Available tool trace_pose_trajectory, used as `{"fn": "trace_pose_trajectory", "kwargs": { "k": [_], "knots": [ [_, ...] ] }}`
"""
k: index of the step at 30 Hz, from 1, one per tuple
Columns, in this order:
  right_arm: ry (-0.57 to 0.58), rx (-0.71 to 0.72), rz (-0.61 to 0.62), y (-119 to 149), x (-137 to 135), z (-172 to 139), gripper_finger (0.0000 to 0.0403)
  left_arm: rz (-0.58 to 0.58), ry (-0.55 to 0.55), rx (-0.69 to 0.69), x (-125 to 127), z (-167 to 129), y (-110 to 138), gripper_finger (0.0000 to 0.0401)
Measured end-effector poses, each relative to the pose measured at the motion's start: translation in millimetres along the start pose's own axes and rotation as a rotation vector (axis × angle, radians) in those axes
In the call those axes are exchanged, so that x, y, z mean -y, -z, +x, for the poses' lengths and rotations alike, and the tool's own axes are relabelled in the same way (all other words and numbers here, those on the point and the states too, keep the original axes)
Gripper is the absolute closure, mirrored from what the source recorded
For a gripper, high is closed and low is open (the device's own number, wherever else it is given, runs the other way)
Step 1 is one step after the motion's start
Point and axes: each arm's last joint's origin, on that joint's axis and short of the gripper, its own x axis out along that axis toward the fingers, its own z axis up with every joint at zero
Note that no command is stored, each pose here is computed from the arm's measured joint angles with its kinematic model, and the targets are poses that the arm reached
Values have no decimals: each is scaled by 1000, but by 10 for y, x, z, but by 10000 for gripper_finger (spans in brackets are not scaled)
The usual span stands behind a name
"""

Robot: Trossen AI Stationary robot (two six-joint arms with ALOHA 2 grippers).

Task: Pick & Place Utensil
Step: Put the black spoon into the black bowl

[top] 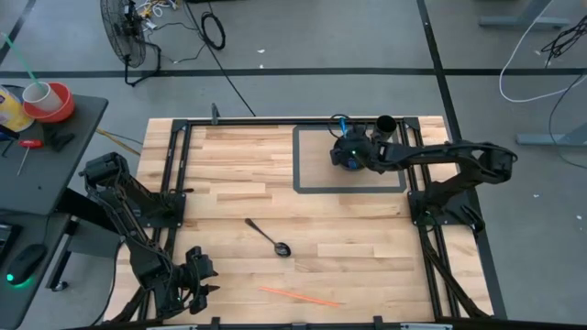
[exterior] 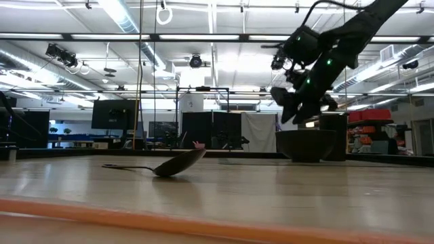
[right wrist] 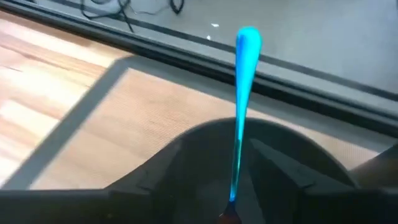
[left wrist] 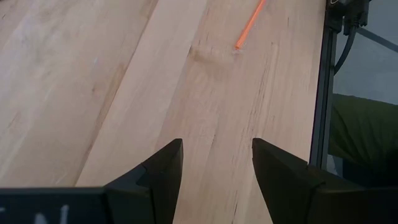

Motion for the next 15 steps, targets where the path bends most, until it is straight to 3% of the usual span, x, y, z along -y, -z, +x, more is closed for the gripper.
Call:
{"fn": "trace_pose_trajectory", "kwargs": {
  "k": [7,15],
  "knots": [
    [-142,98,-115,-90,-199,-457,209,0,0,0,0,0,0,204],
    [-337,153,-298,-196,-921,-1141,209,0,0,0,0,0,0,204]
  ]
}}
